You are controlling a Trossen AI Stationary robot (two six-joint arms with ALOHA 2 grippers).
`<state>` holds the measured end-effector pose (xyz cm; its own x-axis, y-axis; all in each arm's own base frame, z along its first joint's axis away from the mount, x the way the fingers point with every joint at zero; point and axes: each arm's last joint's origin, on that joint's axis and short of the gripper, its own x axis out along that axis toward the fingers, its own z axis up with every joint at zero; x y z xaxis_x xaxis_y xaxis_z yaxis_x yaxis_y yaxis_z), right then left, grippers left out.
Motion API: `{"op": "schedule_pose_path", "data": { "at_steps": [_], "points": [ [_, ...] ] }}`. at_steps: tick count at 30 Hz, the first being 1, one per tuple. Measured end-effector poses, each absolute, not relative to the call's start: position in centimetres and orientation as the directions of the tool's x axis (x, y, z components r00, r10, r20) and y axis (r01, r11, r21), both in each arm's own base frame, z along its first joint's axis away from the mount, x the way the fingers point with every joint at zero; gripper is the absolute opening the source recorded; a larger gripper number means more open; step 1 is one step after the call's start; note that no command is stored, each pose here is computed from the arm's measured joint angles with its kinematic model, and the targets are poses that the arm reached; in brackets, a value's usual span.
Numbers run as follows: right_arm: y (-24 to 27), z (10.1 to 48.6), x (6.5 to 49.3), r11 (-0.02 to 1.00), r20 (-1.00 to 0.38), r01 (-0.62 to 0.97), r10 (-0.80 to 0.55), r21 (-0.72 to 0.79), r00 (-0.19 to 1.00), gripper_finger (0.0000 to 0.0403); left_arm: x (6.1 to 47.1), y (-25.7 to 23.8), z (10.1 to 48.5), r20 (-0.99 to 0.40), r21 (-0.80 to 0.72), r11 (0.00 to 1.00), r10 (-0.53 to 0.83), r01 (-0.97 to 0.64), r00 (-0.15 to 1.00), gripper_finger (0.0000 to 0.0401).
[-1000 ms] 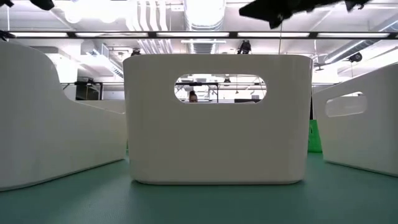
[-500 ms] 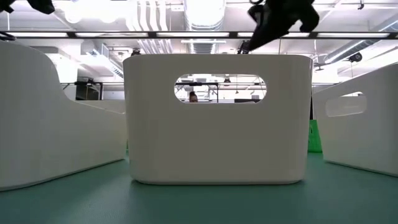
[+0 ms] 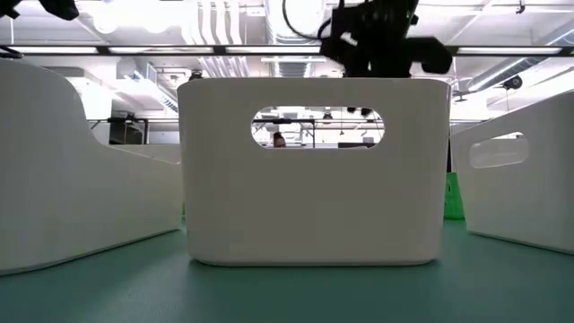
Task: Stack baskets on shelf by color
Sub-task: Put the bottom left yellow bin on the shelf
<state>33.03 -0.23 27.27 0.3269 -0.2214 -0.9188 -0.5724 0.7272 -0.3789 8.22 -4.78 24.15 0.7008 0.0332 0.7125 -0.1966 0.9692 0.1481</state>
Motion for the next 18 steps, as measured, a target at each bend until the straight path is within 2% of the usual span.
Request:
{"op": "schedule_pose_path", "data": {
  "at_steps": [6, 18],
  "points": [
    [-0.2, 25.2, 34.0, 0.684, -0.944, -0.651, -0.223, -0.330, 0.244, 0.0139, 8.2, -4.8, 24.1, 0.713, 0.148, 0.969, 0.033, -0.196, 0.701, 0.0044],
    [-0.5, 21.1, 35.5, 0.588, -0.968, -0.776, -0.224, -0.229, 0.115, 0.0139, 8.3, -4.8, 24.1, 0.711, 0.150, 0.969, 0.031, -0.195, 0.703, 0.0044]
  ]
}}
